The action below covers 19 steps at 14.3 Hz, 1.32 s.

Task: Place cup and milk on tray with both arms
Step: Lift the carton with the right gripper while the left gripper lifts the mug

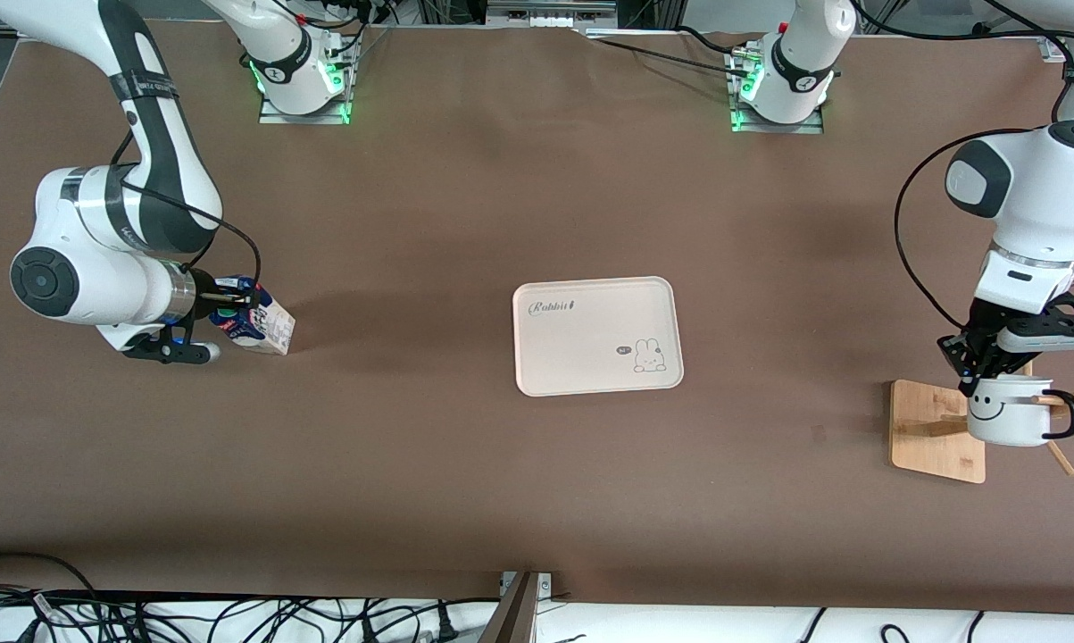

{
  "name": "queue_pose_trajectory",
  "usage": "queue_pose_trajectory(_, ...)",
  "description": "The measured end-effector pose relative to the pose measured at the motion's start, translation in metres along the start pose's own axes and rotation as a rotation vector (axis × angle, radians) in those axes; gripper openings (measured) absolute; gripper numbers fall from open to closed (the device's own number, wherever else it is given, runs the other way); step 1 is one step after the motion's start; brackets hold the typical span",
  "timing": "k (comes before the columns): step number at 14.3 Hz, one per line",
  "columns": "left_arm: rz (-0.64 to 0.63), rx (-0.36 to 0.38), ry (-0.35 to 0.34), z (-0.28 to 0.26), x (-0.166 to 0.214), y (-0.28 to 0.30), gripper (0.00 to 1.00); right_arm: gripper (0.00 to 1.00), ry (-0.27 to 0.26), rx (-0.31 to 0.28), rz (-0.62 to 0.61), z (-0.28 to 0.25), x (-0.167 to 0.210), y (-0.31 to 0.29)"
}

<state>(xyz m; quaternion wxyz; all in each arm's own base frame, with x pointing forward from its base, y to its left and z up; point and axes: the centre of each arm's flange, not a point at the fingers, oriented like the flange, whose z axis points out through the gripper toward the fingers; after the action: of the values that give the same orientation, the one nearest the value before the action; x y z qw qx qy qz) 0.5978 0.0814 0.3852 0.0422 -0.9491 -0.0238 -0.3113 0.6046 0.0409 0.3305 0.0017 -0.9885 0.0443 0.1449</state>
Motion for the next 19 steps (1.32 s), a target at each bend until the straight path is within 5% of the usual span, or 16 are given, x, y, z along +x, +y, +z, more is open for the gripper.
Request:
queue_pose_trajectory(3,0.0,0.0,0.0,0.0,0.0,0.0,0.09,0.35,0.023,0.003,-0.003,-0.011,-0.002,-0.002)
queue_pose_trajectory(7,-0.002,0.0,0.003,-0.001,0.001,0.0,0.09,0.35,0.127,0.021,-0.05,-0.07,-0.025,-0.027)
queue_pose_trajectory(12,0.013,-0.018,0.022,-0.011,0.009,0.017,0.09,0.35,0.224,0.114,-0.121,-0.13,-0.055,-0.077)
queue_pose_trajectory(16,0.029,-0.041,0.029,-0.022,0.015,0.037,0.09,0.35,0.229,0.14,-0.233,-0.138,-0.077,-0.14)
queue_pose_trajectory(19,0.053,-0.068,0.047,-0.03,0.022,0.062,0.09,0.35,0.143,0.112,-0.312,-0.13,-0.1,-0.188)
